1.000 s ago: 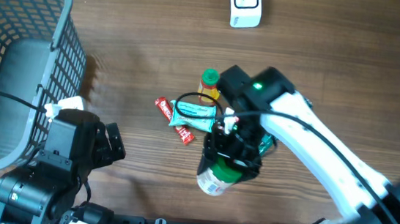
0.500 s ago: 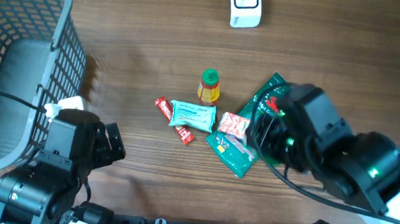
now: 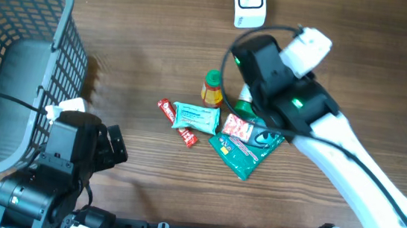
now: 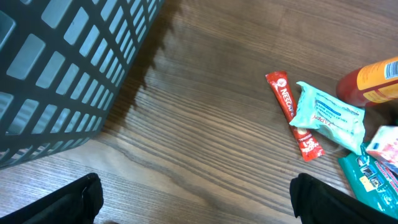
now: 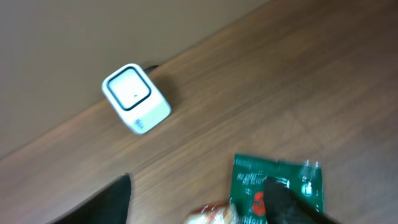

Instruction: Scan the item barcode

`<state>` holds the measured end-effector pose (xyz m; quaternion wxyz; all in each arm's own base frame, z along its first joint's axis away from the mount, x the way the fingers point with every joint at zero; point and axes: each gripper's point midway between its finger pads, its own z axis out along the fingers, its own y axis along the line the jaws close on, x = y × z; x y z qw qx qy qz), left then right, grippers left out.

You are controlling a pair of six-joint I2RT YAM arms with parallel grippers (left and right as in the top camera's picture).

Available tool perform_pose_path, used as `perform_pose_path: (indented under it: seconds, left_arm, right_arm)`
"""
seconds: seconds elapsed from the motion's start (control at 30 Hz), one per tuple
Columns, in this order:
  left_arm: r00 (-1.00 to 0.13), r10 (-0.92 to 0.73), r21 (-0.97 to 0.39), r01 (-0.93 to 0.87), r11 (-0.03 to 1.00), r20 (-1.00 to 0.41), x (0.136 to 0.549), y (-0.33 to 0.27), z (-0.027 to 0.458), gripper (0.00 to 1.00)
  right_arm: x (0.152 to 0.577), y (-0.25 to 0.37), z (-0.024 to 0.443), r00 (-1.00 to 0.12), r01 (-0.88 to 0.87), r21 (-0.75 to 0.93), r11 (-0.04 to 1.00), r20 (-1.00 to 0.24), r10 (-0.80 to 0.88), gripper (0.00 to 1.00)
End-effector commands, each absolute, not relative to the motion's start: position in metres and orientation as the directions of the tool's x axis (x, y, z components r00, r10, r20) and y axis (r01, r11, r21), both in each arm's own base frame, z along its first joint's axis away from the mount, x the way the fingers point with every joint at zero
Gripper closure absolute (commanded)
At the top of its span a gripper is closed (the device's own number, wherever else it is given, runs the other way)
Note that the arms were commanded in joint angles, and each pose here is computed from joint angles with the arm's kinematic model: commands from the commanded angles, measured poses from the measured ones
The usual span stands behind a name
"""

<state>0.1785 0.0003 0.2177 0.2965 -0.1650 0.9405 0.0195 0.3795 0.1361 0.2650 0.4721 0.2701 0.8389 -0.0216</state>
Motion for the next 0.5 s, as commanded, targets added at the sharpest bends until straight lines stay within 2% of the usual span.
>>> perform_pose_path:
  seconds: [0.0,0.07,0.23,0.33,0.47]
  left_arm:
    - [-0.774,-0.289,-0.057,-0.312,0.948,-0.563,0.178,0.000,0.218,0.00]
    - [-0.774,-0.289,-0.057,-0.313,0.948,-0.563,0.178,0.000,0.218,0.00]
    - [-0.774,-0.289,-0.057,-0.313,0.948,-0.563,0.178,0.000,0.218,0.00]
    - [-0.774,-0.289,-0.057,-0.313,0.948,-0.563,0.178,0.000,0.218,0.00]
    - [-0.774,-0.289,-0.057,-0.313,0.948,-0.563,0.178,0.000,0.218,0.00]
  right_arm:
    - [0.397,0.125,0.246,-0.467,0.467,0.065,0.882,-0.828,0.308,0.35]
    - [0.396,0.129,0.240,-0.506,0.441,0.090,0.893,-0.796,0.331,0.23]
    - [0.393,0.143,0.236,-0.606,0.352,0.226,0.908,-0.685,0.405,0.12]
    - [0.395,0.152,0.220,-0.701,0.274,0.248,0.929,-0.610,0.369,0.09]
    - [0.405,0.143,0.191,-0.740,0.321,0.256,0.912,-0.533,0.410,0.08]
